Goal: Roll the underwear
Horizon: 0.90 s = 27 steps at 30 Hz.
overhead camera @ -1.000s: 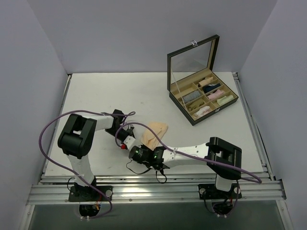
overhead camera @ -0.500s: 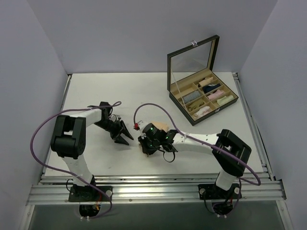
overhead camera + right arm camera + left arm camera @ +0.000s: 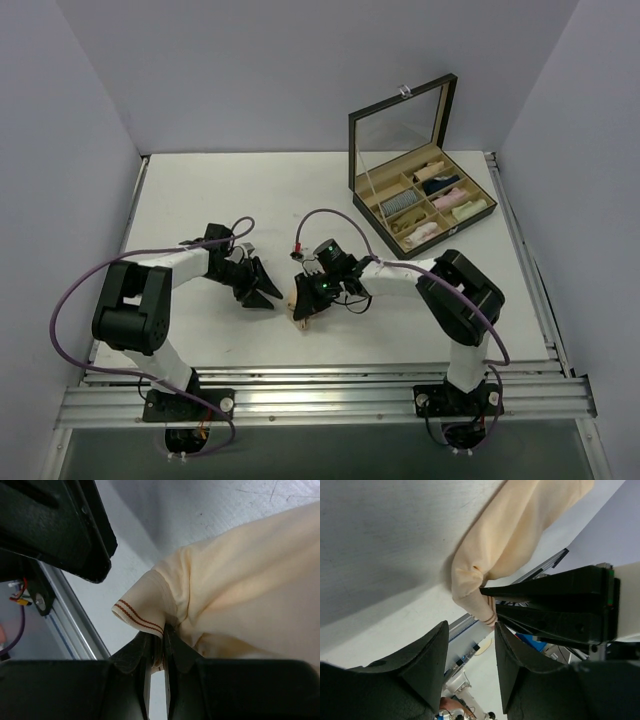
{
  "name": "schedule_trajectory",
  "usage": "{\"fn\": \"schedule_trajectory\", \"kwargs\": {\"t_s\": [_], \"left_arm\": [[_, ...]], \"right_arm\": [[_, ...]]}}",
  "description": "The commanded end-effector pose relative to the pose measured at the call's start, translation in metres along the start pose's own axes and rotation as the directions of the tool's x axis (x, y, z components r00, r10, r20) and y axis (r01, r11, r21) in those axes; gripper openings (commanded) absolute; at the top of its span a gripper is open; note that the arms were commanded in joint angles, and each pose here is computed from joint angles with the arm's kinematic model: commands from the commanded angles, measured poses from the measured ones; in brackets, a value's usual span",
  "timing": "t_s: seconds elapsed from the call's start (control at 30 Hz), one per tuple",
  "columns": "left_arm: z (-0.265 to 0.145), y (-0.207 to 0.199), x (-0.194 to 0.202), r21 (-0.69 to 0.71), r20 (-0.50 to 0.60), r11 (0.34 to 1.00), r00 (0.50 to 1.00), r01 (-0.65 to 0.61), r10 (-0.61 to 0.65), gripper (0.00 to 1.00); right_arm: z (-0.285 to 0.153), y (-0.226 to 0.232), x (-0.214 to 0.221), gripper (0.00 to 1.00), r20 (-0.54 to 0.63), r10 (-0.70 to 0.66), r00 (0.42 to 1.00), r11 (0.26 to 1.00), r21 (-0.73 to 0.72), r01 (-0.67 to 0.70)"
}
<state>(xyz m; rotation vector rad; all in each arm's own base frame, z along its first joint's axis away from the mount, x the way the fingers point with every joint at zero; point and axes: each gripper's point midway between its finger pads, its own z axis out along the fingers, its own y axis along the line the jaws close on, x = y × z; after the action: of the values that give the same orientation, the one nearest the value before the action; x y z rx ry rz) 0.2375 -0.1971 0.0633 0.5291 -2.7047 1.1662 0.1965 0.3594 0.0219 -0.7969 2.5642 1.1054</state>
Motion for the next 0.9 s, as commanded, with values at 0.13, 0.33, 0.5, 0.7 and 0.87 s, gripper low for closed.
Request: {"fn": "schedule_trajectory", "kwargs": {"t_s": [0.13,0.33,0.5,0.7,0.87], "left_arm": [[0.009,-0.009,0.0,0.065,0.042,0.997,0.998,-0.048,0.045,0.5],[0.013,-0.013,-0.006,0.084,0.08,0.995,0.995,-0.063,0.056,0.55],[0.021,-0.012,-0.012,0.076,0.06,0.996,0.997,-0.045,0.04,0.58],[0.006,-0.047,-0.016,0.173,0.166,0.958,0.965,-0.229,0.201,0.56],[0.002,-0.045,-0.017,0.116,0.278,0.941,0.92,-0.317,0.275,0.56]], "right_arm": [[0.003,-0.022,0.012,0.0,-0.085,0.125,0.989,0.987,-0.096,-0.133],[0.004,-0.025,0.015,0.0,-0.116,0.139,0.983,0.978,-0.139,-0.155],[0.006,-0.024,0.008,0.0,-0.109,0.166,0.98,0.969,-0.168,-0.183],[0.006,-0.025,-0.001,0.0,-0.103,0.231,0.967,0.944,-0.216,-0.249],[0.002,-0.03,-0.003,0.0,-0.127,0.297,0.947,0.914,-0.251,-0.32]]}}
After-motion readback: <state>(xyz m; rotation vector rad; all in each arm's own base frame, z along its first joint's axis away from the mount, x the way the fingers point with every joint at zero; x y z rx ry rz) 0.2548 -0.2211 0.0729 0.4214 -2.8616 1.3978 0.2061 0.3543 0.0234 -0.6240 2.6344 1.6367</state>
